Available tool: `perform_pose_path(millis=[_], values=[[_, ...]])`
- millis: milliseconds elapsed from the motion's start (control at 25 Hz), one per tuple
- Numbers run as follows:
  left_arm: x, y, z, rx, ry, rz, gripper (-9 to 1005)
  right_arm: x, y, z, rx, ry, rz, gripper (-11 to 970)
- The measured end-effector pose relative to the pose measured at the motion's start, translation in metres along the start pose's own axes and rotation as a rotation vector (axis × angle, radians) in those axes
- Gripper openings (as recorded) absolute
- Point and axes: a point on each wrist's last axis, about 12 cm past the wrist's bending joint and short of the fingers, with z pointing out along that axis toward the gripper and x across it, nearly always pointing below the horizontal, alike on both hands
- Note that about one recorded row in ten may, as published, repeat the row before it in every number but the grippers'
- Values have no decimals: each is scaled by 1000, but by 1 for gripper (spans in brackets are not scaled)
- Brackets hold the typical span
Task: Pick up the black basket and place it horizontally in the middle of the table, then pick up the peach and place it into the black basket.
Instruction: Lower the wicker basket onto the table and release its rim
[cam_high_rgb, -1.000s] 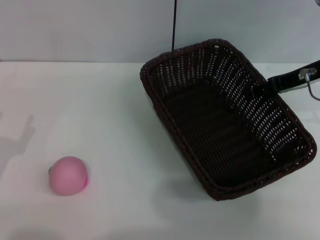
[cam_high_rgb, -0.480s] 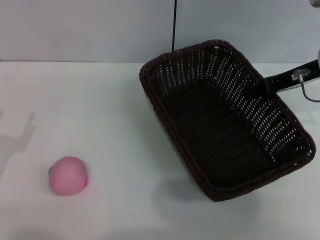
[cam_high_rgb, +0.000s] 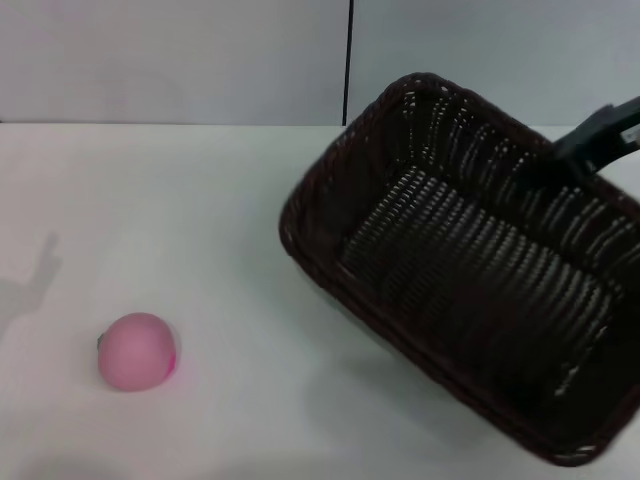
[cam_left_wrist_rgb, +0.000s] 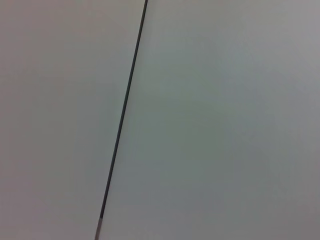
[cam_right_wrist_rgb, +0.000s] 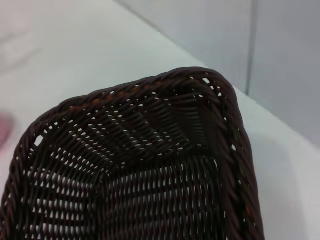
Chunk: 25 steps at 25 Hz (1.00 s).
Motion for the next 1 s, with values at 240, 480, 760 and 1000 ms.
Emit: perform_pose_path(millis=[240, 480, 760, 1000], values=[[1, -3, -2, -8, -1, 2, 740, -5, 8, -10, -9, -27, -394, 147], [5, -14, 0, 0, -29, 34, 737, -11, 20, 10, -99, -38, -646, 160], [10, -23, 7, -11, -29, 25, 732, -18, 26, 26, -131, -37, -728, 176], [13, -26, 11, -12, -12, 13, 728, -16, 31, 38, -190, -112, -759, 190]])
